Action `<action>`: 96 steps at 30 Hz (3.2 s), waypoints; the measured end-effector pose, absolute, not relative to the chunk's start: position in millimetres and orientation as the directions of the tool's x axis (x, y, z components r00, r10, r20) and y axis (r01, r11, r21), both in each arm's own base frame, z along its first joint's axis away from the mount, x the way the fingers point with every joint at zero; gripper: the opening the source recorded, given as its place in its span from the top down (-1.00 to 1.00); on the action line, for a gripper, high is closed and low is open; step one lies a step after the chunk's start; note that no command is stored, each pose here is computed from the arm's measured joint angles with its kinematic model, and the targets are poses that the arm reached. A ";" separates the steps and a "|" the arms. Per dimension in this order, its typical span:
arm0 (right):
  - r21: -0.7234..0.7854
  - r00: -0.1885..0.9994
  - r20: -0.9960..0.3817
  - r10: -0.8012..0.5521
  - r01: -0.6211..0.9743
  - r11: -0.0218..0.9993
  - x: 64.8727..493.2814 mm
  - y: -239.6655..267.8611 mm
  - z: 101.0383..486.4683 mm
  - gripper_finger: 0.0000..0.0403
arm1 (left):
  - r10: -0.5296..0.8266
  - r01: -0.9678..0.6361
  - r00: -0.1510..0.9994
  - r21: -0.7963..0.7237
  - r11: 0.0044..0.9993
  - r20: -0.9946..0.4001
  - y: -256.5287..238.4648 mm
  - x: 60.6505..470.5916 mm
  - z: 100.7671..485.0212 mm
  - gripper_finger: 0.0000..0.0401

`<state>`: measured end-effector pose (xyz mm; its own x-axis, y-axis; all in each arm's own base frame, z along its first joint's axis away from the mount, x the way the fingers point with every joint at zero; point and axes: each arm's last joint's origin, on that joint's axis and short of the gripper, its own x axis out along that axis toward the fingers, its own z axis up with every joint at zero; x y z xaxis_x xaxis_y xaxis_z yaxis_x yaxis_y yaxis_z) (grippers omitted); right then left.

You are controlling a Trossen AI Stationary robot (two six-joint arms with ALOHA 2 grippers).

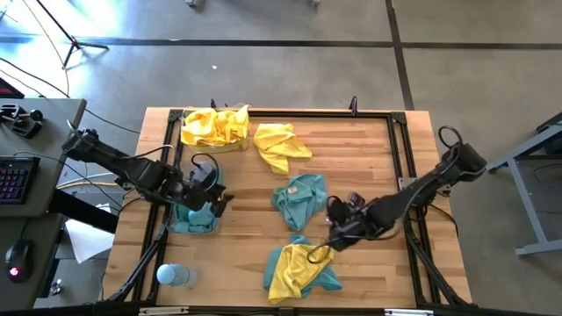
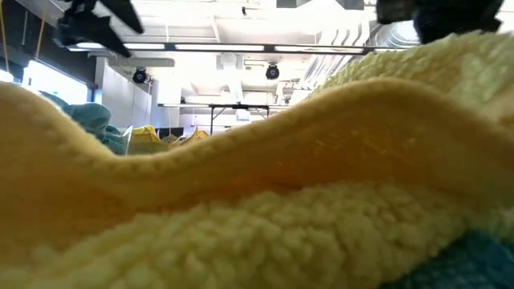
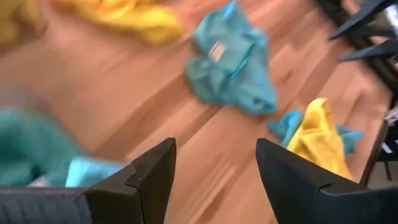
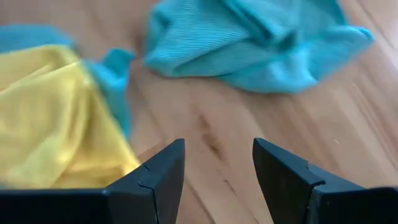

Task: Sort microfiber towel by color & place in baskets
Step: Put the yellow microfiber cloth into the top transparent bin

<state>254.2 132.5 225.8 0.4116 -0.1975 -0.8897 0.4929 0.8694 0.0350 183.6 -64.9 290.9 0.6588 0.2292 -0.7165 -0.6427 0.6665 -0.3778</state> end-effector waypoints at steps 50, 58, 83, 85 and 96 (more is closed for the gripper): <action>0.017 0.471 -0.844 0.258 -0.458 0.889 286.6 163.0 192.1 0.97 | 0.260 -0.439 0.743 -0.154 0.885 -0.617 -123.5 294.2 260.2 -0.05; -0.115 0.685 -0.726 0.062 -0.210 0.971 239.3 114.9 281.0 0.99 | 0.375 -0.525 0.736 -0.126 0.842 -0.563 -111.5 298.7 262.4 -0.05; -0.117 0.734 -0.568 -0.372 0.376 0.919 189.0 4.8 337.7 1.00 | 0.531 -0.554 0.797 0.002 0.832 -0.288 24.6 342.9 379.0 -0.06; -0.105 0.738 -0.551 -0.391 0.403 0.909 194.1 -1.6 338.5 1.00 | 0.507 -0.526 0.812 0.016 0.850 -0.290 35.5 342.3 383.4 -0.07; 0.010 0.781 -0.481 -0.398 0.458 0.889 230.8 -40.2 334.9 1.00 | 0.507 -0.516 0.805 0.059 0.855 -0.308 83.0 335.0 385.4 -0.37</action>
